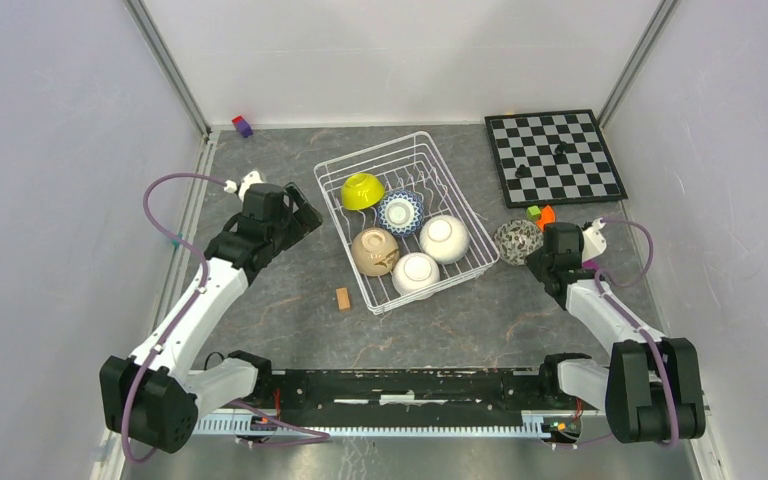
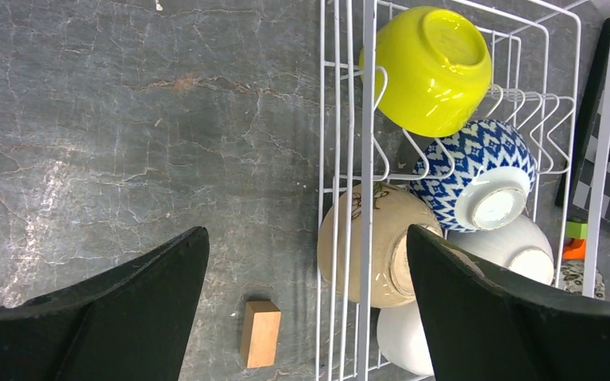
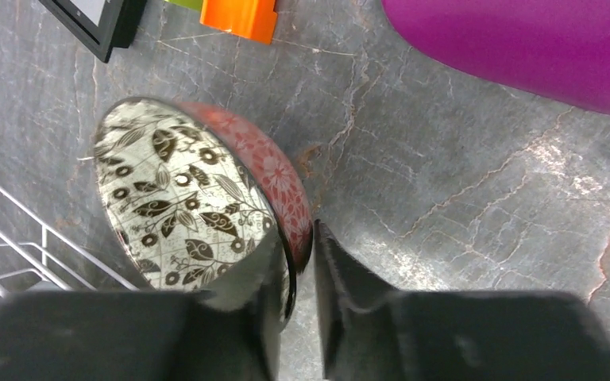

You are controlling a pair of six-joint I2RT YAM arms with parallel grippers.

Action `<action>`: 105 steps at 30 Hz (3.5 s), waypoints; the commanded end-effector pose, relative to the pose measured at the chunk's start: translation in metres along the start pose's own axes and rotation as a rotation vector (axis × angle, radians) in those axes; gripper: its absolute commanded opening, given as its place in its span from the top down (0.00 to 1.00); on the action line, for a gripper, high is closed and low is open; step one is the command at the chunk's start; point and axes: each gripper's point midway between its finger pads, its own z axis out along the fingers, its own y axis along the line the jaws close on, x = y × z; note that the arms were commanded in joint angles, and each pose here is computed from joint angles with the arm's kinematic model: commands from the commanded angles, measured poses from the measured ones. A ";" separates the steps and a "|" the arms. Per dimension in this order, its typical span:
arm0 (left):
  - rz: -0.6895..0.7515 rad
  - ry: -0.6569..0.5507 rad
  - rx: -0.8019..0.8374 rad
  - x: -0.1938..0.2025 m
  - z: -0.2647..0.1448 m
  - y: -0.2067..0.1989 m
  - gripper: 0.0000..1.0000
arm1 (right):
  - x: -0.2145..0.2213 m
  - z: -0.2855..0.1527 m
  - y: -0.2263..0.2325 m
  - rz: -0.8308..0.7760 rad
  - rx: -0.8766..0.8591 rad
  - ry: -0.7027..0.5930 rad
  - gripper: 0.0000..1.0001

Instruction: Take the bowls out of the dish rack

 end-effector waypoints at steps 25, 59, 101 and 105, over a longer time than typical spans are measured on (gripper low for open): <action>0.238 0.065 0.418 0.017 -0.015 -0.083 0.00 | -0.076 -0.045 0.085 -0.234 -0.287 -0.174 0.03; 1.197 0.315 -0.016 -0.006 0.128 -0.097 0.02 | -0.015 -0.135 0.159 -0.549 -0.936 -0.079 0.02; 1.339 0.375 0.148 0.033 0.154 -0.137 0.04 | -0.014 -0.129 0.159 -0.509 -0.921 -0.069 0.02; 1.352 0.401 0.117 0.038 0.161 -0.127 0.03 | -0.014 -0.129 0.159 -0.510 -0.921 -0.071 0.02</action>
